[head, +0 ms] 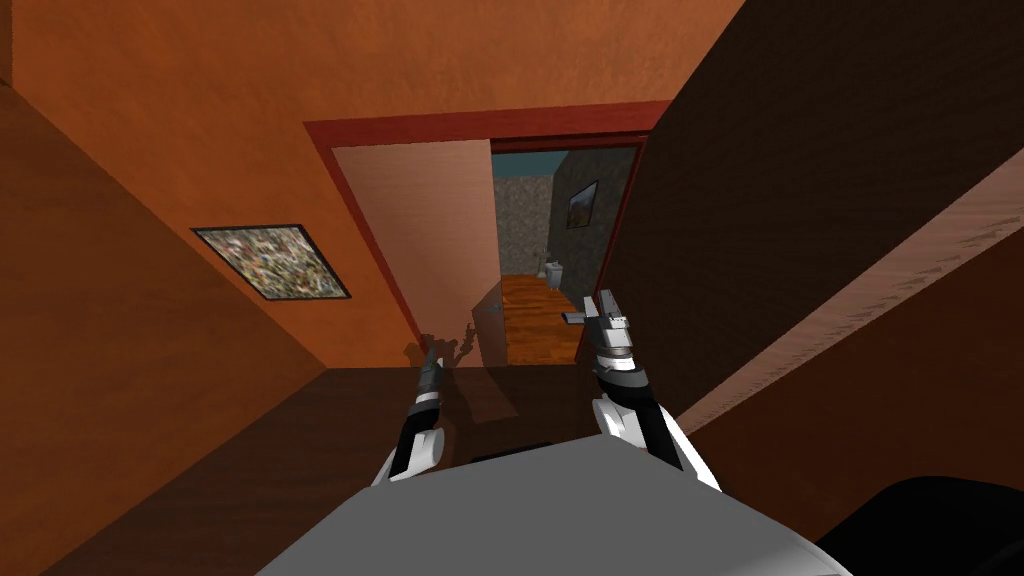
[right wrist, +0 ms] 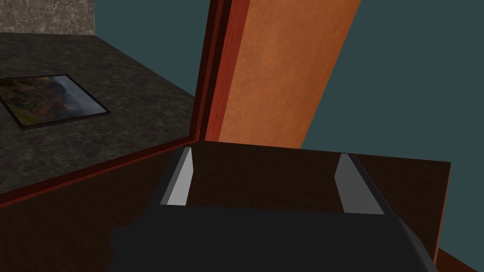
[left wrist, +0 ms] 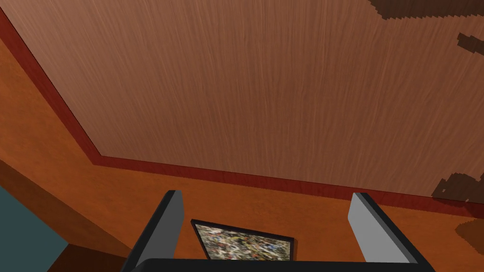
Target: Pull the door open
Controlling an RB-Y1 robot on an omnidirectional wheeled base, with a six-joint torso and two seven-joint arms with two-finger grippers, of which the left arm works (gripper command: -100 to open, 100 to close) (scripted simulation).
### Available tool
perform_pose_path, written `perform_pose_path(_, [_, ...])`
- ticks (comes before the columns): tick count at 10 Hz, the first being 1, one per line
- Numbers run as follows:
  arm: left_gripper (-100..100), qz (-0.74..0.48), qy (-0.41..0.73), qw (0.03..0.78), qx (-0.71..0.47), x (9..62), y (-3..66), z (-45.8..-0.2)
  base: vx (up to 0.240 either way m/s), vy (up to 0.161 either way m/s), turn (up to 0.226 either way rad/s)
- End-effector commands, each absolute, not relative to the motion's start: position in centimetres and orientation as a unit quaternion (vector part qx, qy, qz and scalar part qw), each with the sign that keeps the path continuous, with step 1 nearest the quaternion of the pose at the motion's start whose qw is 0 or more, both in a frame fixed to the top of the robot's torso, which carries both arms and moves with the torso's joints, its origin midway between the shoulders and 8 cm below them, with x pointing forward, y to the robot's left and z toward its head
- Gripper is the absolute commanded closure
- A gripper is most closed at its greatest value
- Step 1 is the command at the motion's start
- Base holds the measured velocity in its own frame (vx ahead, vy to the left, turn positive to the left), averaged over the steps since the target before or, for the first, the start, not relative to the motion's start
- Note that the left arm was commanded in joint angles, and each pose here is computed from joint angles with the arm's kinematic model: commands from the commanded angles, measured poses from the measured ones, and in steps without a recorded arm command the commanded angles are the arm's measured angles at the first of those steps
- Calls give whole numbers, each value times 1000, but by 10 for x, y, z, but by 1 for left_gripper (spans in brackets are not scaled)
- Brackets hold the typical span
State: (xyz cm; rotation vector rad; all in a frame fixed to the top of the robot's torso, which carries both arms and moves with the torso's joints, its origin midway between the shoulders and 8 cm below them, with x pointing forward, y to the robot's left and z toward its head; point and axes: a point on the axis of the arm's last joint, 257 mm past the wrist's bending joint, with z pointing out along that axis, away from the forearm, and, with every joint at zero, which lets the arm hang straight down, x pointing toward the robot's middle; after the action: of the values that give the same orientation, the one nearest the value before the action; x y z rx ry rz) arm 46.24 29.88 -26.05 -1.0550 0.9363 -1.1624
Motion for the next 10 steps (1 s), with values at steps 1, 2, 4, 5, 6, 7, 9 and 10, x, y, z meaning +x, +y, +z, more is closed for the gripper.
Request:
perform_pose_path(1, [-100, -501, 408, 608, -462, 465, 297, -269, 53, 10, -70])
perform_pose_path(2, [-100, -498, 410, 606, -466, 466, 296, -275, 82, 19, -128])
perform_pose_path(4, [-100, -493, 414, 601, -473, 469, 294, -288, 92, 32, -132])
perform_pose_path(5, [-100, -491, 415, 600, -477, 470, 292, -293, 91, 31, -128])
perform_pose_path(6, [-100, -490, 416, 599, -477, 470, 293, -294, 61, 16, -37])
perform_pose_path(7, [-100, -488, 417, 597, -481, 471, 291, -300, 52, 6, -73])
perform_pose_path(9, [-100, -483, 421, 592, -488, 473, 288, -311, 80, 27, -121])
perform_pose_path(10, [-100, -480, 423, 590, -492, 474, 286, -317, 89, 28, -165])
